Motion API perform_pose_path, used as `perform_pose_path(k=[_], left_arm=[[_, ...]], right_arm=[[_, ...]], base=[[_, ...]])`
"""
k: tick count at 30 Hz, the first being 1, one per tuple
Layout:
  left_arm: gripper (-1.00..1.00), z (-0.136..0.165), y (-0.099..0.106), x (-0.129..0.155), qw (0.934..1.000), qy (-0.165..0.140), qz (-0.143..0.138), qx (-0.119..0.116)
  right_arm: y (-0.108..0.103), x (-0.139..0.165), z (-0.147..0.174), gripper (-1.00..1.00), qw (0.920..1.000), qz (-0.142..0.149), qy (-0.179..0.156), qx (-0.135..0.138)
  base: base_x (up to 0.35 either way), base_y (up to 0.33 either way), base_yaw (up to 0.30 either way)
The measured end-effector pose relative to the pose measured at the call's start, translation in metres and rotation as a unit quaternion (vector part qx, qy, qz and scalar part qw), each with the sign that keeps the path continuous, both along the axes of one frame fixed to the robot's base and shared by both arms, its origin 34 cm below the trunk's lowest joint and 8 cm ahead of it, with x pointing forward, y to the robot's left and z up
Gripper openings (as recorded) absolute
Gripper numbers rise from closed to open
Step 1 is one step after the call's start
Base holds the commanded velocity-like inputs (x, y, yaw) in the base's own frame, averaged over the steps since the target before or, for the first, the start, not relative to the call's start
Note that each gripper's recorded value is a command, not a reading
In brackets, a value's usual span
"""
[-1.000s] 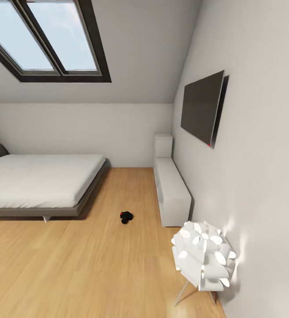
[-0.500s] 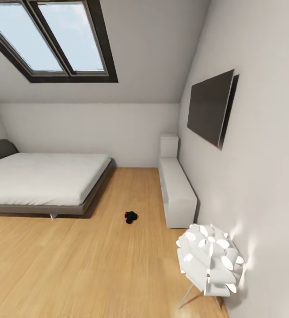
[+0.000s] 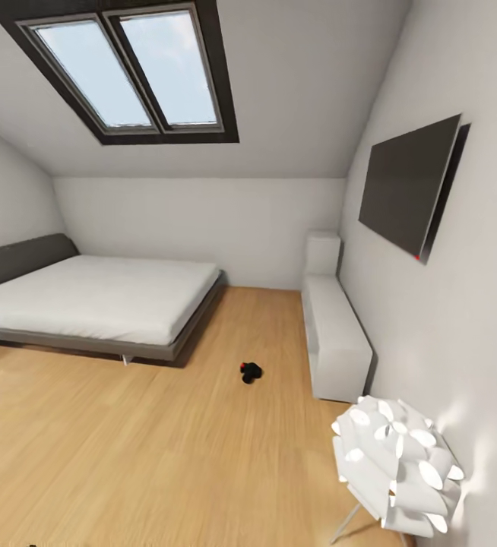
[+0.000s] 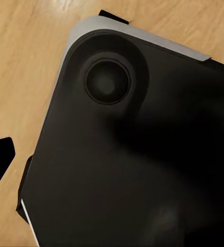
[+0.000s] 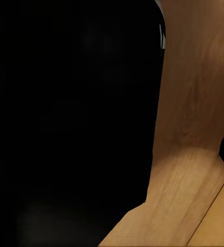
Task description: Attach the digital camera to the camera tripod in the bedroom.
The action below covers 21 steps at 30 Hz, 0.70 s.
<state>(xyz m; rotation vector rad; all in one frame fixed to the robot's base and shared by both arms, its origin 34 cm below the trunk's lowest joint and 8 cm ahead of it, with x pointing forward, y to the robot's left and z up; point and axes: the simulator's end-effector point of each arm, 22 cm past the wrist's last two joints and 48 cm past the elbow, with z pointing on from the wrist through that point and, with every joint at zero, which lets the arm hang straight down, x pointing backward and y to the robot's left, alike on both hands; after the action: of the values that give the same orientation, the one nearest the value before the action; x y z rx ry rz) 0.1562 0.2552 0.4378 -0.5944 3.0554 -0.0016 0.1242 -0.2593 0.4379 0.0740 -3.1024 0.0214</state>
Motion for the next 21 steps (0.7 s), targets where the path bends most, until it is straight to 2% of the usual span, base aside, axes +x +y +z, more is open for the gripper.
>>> perform_pose_path(k=[9, 14, 21], left_arm=[[1.00, 0.0000, -0.0007, -0.0005, 1.0000, 0.000, -0.005, 0.000], [1.00, 0.0001, -0.0009, -0.0019, 1.0000, 0.002, -0.007, -0.001], [1.00, 0.0001, -0.0010, -0.0021, 1.0000, 0.002, -0.008, -0.001]], right_arm=[[-0.0020, 0.0012, 0.0000, 1.00, 1.0000, 0.000, -0.003, -0.001], [-0.0024, 0.0032, 0.0000, 1.00, 1.0000, 0.000, -0.008, -0.001], [-0.0024, 0.0034, 0.0000, 1.00, 1.0000, 0.001, -0.008, -0.001]], base=[[0.031, 0.000, 0.277], [0.254, 0.000, 0.225], [0.306, 0.000, 0.049]])
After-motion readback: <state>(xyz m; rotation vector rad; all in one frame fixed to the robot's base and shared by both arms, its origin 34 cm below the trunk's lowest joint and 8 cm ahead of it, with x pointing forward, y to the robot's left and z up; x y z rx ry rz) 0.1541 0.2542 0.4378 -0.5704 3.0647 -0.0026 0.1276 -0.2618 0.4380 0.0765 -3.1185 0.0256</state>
